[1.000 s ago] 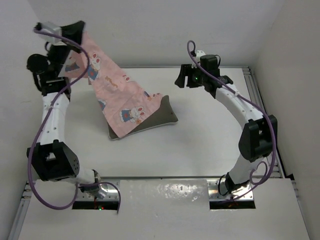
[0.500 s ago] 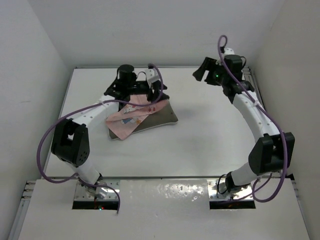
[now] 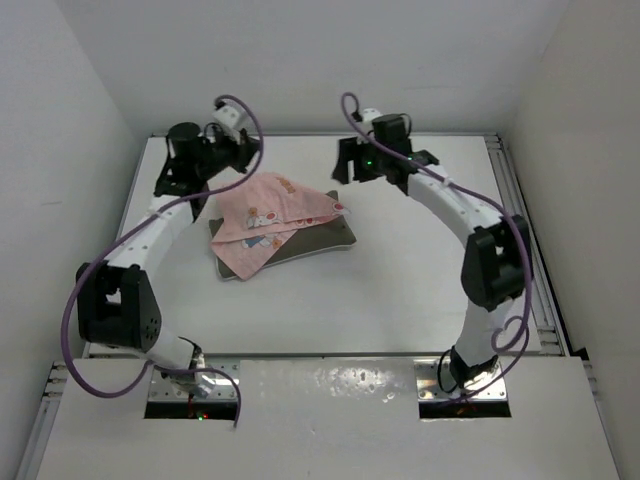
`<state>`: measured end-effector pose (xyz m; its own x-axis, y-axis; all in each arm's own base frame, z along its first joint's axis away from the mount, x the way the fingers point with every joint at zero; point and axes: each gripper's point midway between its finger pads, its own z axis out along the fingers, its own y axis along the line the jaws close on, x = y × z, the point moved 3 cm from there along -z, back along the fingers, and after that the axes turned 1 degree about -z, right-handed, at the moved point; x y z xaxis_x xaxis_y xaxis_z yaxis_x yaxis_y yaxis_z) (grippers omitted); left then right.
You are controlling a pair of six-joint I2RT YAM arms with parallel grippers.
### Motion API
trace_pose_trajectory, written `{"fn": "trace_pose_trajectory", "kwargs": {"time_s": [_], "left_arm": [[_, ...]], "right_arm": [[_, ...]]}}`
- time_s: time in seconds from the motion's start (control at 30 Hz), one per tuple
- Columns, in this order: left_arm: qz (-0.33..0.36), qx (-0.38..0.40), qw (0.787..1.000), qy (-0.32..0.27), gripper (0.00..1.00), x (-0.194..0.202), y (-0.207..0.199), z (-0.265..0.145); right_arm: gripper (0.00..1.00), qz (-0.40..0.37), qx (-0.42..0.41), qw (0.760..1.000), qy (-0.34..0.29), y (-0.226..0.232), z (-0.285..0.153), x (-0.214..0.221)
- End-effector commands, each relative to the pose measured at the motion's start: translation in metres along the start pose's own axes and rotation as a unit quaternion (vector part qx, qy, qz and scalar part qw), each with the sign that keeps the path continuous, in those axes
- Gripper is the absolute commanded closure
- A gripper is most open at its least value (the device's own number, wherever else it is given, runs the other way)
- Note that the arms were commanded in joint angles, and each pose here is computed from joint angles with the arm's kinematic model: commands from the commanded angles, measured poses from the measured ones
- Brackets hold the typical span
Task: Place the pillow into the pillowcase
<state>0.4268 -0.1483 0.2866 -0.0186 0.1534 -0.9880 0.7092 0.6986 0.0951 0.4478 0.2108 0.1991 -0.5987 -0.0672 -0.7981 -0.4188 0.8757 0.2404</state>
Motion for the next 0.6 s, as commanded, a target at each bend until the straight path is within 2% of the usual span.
{"fn": "trace_pose_trajectory", "kwargs": {"time_s": [0.0, 0.03, 0.07, 0.13, 0.17, 0.2, 0.27, 0.33, 0.37, 0.4, 0.43, 0.5, 0.57], "left_arm": [[-0.044, -0.23, 0.97, 0.069, 1.0, 0.033, 0.075, -0.058], [-0.054, -0.249, 0.963, 0.084, 0.76, 0.046, 0.08, -0.067], [-0.071, -0.263, 0.956, 0.104, 0.6, 0.066, 0.082, -0.078], [-0.093, -0.285, 0.947, 0.116, 0.28, 0.089, 0.093, -0.096], [-0.115, -0.276, 0.946, 0.129, 0.22, 0.111, 0.088, -0.099], [-0.121, -0.281, 0.945, 0.117, 0.13, 0.116, 0.094, -0.102], [-0.149, -0.259, 0.947, 0.118, 0.05, 0.135, 0.088, -0.098], [-0.144, -0.234, 0.955, 0.115, 0.01, 0.14, 0.084, -0.092], [-0.137, -0.213, 0.96, 0.118, 0.01, 0.148, 0.08, -0.088], [-0.137, -0.217, 0.957, 0.132, 0.01, 0.16, 0.079, -0.088], [-0.138, -0.23, 0.953, 0.138, 0.0, 0.166, 0.082, -0.088], [-0.143, -0.239, 0.948, 0.154, 0.0, 0.181, 0.084, -0.089], [-0.133, -0.212, 0.956, 0.156, 0.0, 0.191, 0.078, -0.084]], "right_arm": [[0.19, -0.076, -0.042, 0.996, -0.006, 0.034, 0.021, -0.01], [0.12, -0.085, -0.051, 0.995, -0.013, 0.041, 0.026, -0.015], [0.05, -0.091, -0.058, 0.994, -0.001, 0.044, 0.041, -0.005], [0.03, -0.094, -0.09, 0.991, 0.003, 0.06, 0.054, 0.002], [0.03, -0.084, -0.094, 0.992, 0.021, 0.061, 0.068, 0.017], [0.03, -0.081, -0.104, 0.991, 0.035, 0.067, 0.072, 0.021], [0.03, -0.075, -0.107, 0.99, 0.058, 0.071, 0.081, 0.033], [0.07, -0.077, -0.107, 0.988, 0.084, 0.074, 0.088, 0.049], [0.1, -0.08, -0.107, 0.987, 0.089, 0.075, 0.089, 0.053], [0.18, -0.08, -0.103, 0.987, 0.093, 0.075, 0.087, 0.057], [0.21, -0.078, -0.103, 0.987, 0.092, 0.076, 0.086, 0.058], [0.24, -0.072, -0.101, 0.989, 0.085, 0.075, 0.081, 0.058], [0.25, -0.071, -0.098, 0.989, 0.087, 0.074, 0.077, 0.063]]}}
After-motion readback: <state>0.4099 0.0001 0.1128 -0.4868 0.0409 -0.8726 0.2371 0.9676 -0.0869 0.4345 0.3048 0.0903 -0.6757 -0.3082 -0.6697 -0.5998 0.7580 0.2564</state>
